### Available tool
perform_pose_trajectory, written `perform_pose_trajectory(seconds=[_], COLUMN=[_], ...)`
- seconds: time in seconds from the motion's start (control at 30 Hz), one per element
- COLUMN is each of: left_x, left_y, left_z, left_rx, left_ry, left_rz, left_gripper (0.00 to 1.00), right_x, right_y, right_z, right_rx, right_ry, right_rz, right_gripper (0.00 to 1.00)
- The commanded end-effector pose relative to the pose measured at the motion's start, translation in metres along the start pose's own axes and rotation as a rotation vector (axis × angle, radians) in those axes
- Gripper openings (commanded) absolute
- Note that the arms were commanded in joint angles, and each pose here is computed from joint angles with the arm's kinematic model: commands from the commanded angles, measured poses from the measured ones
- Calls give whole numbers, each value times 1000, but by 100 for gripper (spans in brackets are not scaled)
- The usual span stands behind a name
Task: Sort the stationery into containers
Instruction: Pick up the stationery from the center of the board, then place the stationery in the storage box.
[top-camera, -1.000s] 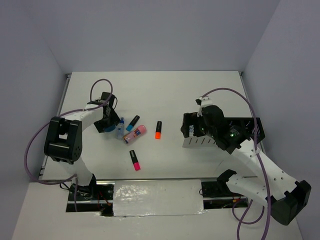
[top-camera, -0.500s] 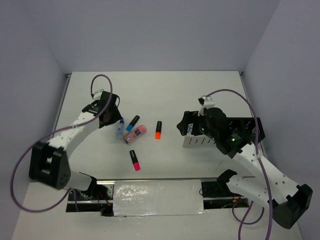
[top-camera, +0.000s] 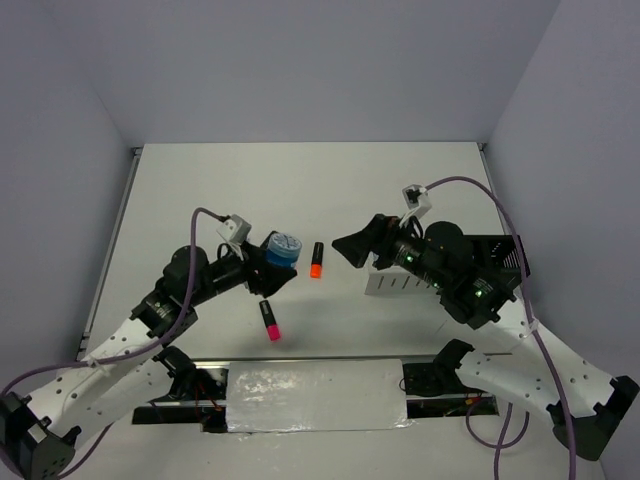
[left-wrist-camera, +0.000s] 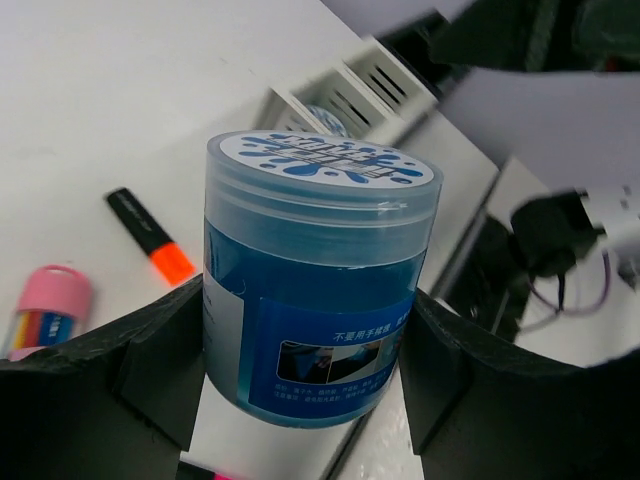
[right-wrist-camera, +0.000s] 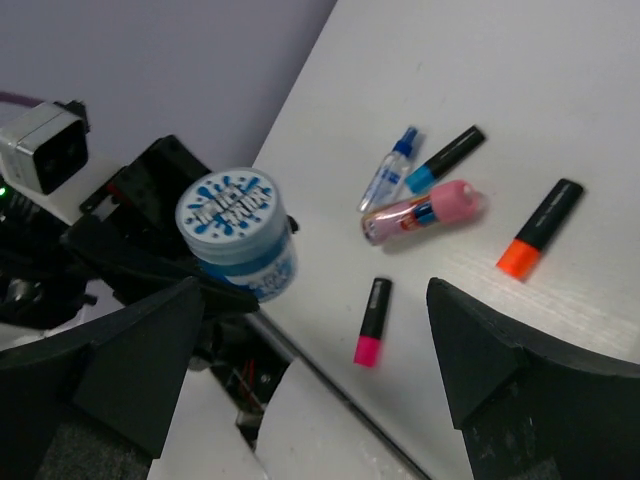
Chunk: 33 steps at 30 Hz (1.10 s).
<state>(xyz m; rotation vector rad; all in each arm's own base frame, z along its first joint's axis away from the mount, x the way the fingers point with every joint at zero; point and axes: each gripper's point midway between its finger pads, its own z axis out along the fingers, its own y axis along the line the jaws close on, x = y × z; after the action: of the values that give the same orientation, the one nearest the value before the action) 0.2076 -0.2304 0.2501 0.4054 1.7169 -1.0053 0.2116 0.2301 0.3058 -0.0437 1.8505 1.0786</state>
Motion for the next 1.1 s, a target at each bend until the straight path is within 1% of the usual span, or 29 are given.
perform_pose_trajectory(seconds=[0.0, 0.13, 0.33, 0.5, 0.57, 0.6, 0.63, 0.7, 0.73, 0.77, 0.8, 0.83, 0.87, 0.9, 0.93, 1.0, 1.03, 1.07], left_x=[-33, -26, -18, -6, -4, -5, -6, -7, -9, -11, -13, -14, -17, -22, -29, -37, -31, -34], left_y=[-63, -66, -75, -72, -73, -71, -71, -69, -67, -65, -64, -60, -57, -53, -45, -33, -23, -7], left_z=[-6, 4, 10, 15, 15, 16, 15, 15, 16, 16, 16, 17, 18, 18, 18, 17, 14, 12], left_rx=[324, 338, 367, 346, 347, 333, 333, 319, 305, 288, 277, 247, 222, 193, 127, 39, -21, -125], left_ry=[-112, -60, -22, 17, 23, 22, 20, 19, 17, 12, 8, 6, -2, -16, -33, -45, -3, 2], left_rz=[155, 166, 183, 191, 201, 202, 207, 214, 214, 214, 214, 205, 195, 187, 165, 142, 116, 100], left_gripper=[0, 2, 4, 5, 5, 5, 7, 10, 21, 27, 31, 45, 56, 82, 99, 99, 99, 99], right_x=[-6, 9, 38, 44, 47, 48, 49, 52, 54, 54, 54, 53, 53, 52, 45, 34, 12, -2], right_y=[49, 67, 77, 86, 82, 81, 79, 78, 77, 75, 74, 72, 70, 70, 67, 52, 31, 16], right_z=[0, 9, 32, 39, 41, 42, 42, 41, 40, 40, 40, 39, 38, 37, 35, 33, 31, 28], right_rx=[-155, -185, -171, -190, -177, -174, -168, -172, -174, -162, -156, -149, -144, -145, -130, -50, 65, 149], right_ry=[3, 41, 129, 159, 169, 170, 172, 182, 187, 189, 186, 182, 180, 178, 151, 108, 18, -34], right_rz=[23, -2, -71, -93, -104, -107, -111, -121, -129, -126, -127, -137, -140, -146, -173, -222, -278, -301], right_gripper=[100, 100, 100, 99, 88, 79, 65, 49, 10, 0, 0, 0, 0, 0, 0, 0, 0, 0])
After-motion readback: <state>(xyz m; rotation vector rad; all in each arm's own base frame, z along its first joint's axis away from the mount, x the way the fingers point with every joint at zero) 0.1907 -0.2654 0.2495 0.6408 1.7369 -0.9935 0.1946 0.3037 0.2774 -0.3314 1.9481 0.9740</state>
